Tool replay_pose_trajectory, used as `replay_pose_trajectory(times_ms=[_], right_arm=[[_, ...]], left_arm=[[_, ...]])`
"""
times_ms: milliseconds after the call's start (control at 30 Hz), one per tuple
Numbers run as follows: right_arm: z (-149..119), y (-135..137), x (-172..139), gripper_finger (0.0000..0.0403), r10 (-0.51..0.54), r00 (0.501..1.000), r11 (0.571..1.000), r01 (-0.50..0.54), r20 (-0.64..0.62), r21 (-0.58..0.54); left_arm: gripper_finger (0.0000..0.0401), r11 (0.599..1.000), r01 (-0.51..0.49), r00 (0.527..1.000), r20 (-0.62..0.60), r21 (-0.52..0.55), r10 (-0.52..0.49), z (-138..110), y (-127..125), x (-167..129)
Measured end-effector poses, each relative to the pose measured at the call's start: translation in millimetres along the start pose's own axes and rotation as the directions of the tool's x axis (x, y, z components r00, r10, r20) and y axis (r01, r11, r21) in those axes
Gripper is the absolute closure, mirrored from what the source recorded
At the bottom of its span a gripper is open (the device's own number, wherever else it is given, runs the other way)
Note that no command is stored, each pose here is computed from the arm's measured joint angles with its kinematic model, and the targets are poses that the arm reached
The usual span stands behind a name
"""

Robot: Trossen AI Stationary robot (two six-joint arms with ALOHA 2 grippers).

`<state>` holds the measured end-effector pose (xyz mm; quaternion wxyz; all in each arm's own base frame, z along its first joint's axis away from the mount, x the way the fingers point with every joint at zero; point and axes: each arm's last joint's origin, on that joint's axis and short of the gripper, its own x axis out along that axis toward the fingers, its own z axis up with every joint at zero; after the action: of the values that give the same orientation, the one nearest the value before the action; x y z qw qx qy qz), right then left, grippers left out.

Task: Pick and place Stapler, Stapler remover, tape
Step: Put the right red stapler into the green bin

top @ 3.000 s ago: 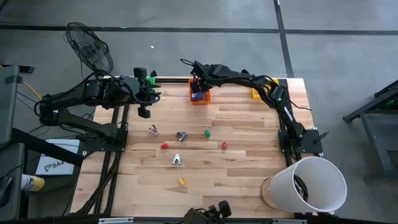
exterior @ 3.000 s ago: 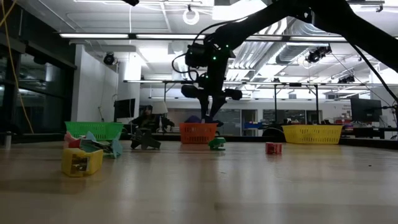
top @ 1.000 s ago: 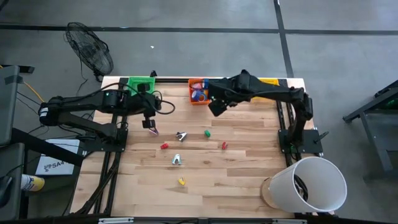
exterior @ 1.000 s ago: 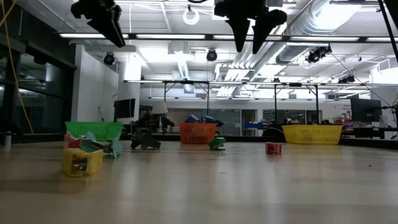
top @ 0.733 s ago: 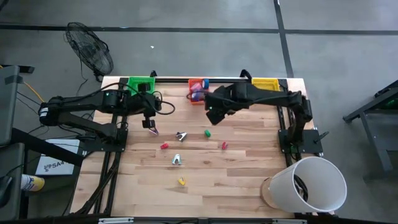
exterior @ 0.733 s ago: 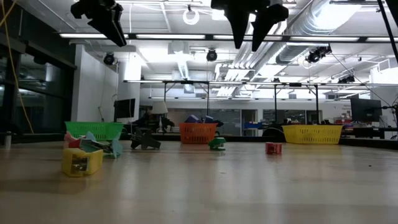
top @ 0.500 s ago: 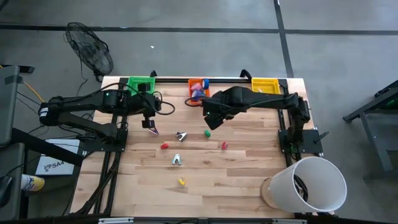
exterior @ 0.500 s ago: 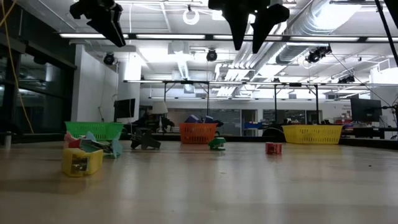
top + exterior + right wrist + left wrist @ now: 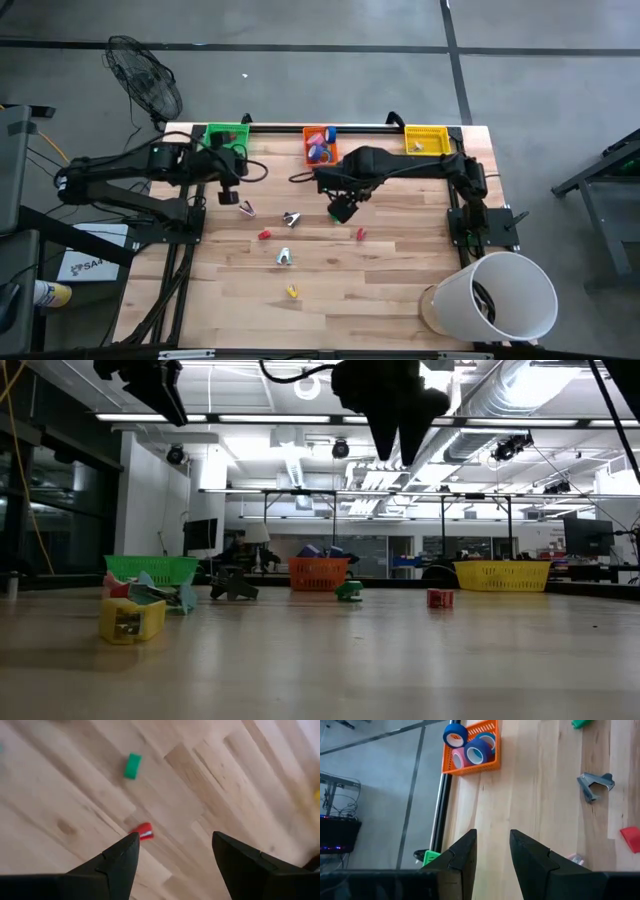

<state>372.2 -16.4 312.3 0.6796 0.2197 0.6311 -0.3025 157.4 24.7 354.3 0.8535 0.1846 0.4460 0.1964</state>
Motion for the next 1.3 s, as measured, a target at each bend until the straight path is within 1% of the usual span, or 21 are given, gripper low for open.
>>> replay_pose_trajectory(times_ms=[67,133,200,267,367,500,533,633,700,800,900,1000,1133,1200,1233,1300], right_arm=[[-1.4,2.0,0.3,0.016,0.001,1.0,0.993,-0.001,-0.002,-0.116],[-3.5,4.5,-0.2,0.016,0.012,1.0,0.972,-0.014,-0.01,-0.234],[-4.9,6.1,-0.3,0.016,0.03,0.999,0.937,-0.037,-0.026,-0.347],[-6.0,5.9,-0.3,0.016,0.032,0.999,0.899,-0.047,-0.042,-0.436],[-5.0,4.7,-0.1,0.016,0.042,0.998,0.833,-0.063,-0.052,-0.549],[-1.6,1.0,0.6,0.016,0.041,0.998,0.739,-0.065,-0.051,-0.67],[-1.3,0.8,0.6,0.016,0.042,0.998,0.711,-0.066,-0.051,-0.7],[-0.8,0.4,0.7,0.016,0.044,0.998,0.605,-0.066,-0.05,-0.793],[-0.4,0.0,1.8,0.016,0.058,0.996,0.544,-0.086,-0.064,-0.835],[-3.7,-2.1,15.5,0.016,0.054,0.991,0.473,-0.134,-0.123,-0.871],[-11.4,-4.7,41.5,0.016,-0.014,0.979,0.395,-0.181,-0.203,-0.9],[-20.6,-8.2,70.0,0.016,-0.086,0.961,0.355,-0.217,-0.263,-0.909],[-32.6,-10.7,103.7,0.016,-0.129,0.944,0.322,-0.25,-0.304,-0.913],[-38.3,-10.2,117.9,0.016,-0.15,0.945,0.294,-0.237,-0.289,-0.926],[-40.1,-9.6,123.3,0.016,-0.159,0.949,0.274,-0.222,-0.272,-0.936],[-41.8,-7.3,132.8,0.016,-0.151,0.96,0.239,-0.194,-0.234,-0.952]], left_arm=[[0.0288,1.0,0.0,1.0,0.011,-0.006,0.0,-1.7,1.1,-3.0],[0.0288,1.0,0.005,1.0,0.021,-0.01,-0.005,-2.8,1.8,-5.1],[0.0288,1.0,0.02,0.999,0.029,-0.013,-0.019,-3.4,1.8,-6.2],[0.0288,0.999,0.036,0.999,0.033,-0.014,-0.035,-3.3,1.3,-6.3],[0.0288,0.998,0.063,0.997,0.04,-0.02,-0.062,-3.1,0.5,-6.3],[0.0288,0.996,0.08,0.996,0.044,-0.033,-0.079,-3.0,0.1,-6.4],[0.0288,0.996,0.089,0.995,0.046,-0.033,-0.087,-2.9,-0.2,-6.4],[0.0288,0.994,0.101,0.994,0.048,-0.035,-0.099,-2.9,-0.5,-6.4],[0.0288,0.994,0.104,0.994,0.049,-0.035,-0.102,-2.8,-0.6,-6.4],[0.0288,0.994,0.105,0.994,0.049,-0.035,-0.103,-2.7,-0.7,-6.3],[0.0288,0.994,0.104,0.994,0.049,-0.036,-0.102,-2.7,-0.7,-6.3],[0.0288,0.994,0.103,0.994,0.049,-0.036,-0.102,-2.7,-0.7,-6.3],[0.0288,0.994,0.099,0.994,0.046,-0.035,-0.097,-2.5,-0.7,-5.9],[0.0288,0.995,0.098,0.994,0.045,-0.035,-0.096,-2.5,-0.7,-5.7],[0.0288,0.995,0.097,0.994,0.045,-0.035,-0.095,-2.5,-0.7,-5.7],[0.0288,0.995,0.097,0.994,0.045,-0.035,-0.095,-2.5,-0.7,-5.7]])
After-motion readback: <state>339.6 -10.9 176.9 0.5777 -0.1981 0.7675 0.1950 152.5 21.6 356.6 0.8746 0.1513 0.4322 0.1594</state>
